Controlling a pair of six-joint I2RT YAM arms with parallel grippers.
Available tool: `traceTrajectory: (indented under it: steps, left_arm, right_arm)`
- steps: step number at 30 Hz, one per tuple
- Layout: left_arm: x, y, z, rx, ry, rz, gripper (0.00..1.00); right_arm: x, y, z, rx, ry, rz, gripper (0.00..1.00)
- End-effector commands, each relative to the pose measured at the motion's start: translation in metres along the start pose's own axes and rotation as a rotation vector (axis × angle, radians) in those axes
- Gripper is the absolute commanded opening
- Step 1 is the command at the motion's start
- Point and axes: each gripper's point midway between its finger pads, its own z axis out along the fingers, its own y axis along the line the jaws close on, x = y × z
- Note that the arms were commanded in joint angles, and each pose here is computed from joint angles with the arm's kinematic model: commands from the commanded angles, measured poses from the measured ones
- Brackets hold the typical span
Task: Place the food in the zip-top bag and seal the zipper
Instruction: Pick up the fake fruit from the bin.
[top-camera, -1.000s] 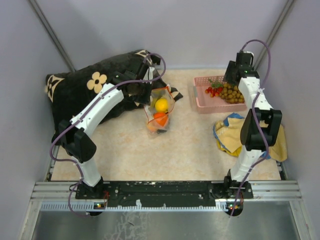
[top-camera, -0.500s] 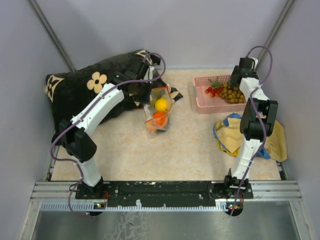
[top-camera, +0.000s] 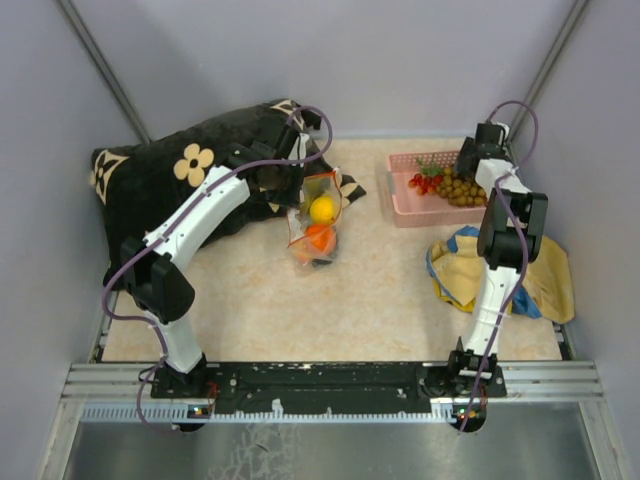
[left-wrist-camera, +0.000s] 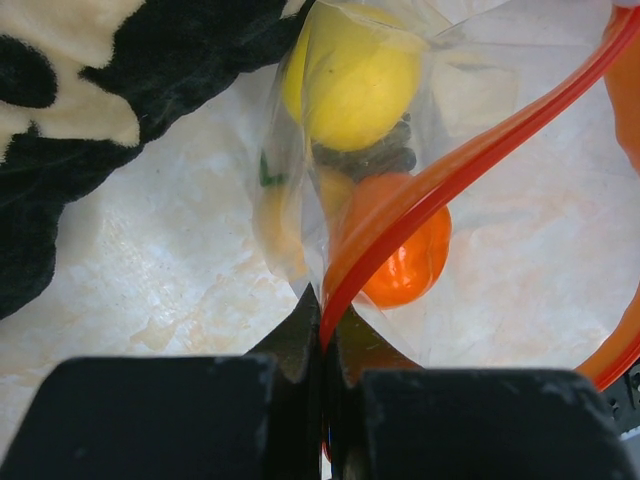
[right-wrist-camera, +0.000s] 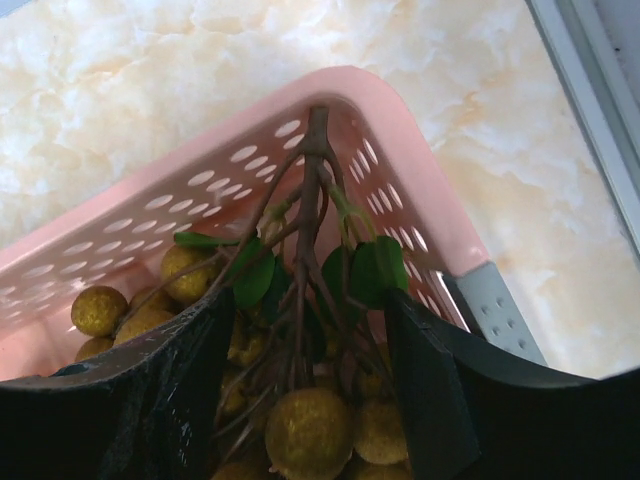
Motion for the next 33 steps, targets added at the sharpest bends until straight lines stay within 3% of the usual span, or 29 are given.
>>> traceTrajectory:
  steps: [1, 6, 13, 21, 27, 33]
  left_arm:
    - [-0.008, 0.002, 0.0, -0.007, -0.016, -0.017, 0.0]
    - [-0.006, 0.001, 0.001, -0.002, -0.008, -0.019, 0.0]
    - [-0.005, 0.0, 0.0, 0.003, -0.007, -0.02, 0.0]
    - [-0.002, -0.002, -0.002, 0.018, -0.007, -0.028, 0.0]
    - [0.0, -0.003, -0.003, 0.023, -0.003, -0.034, 0.0]
    - [0.002, -0.003, -0.007, 0.025, -0.005, -0.041, 0.0]
  right_arm:
    - [-0.021, 0.008, 0.008, -0.072, -0.034, 0.011, 0.63]
    - [-0.006, 0.018, 0.012, -0.183, 0.039, -0.011, 0.6]
    - [-0.021, 0.027, -0.005, -0.365, 0.012, 0.008, 0.44]
    - [-0.038, 0.045, -0.032, -0.591, -0.015, -0.017, 0.4]
    - [-0.039, 0.053, -0.04, -0.653, -0.013, -0.032, 0.33]
    - [-0.051, 0.05, -0.056, -0.641, -0.052, -0.062, 0.17]
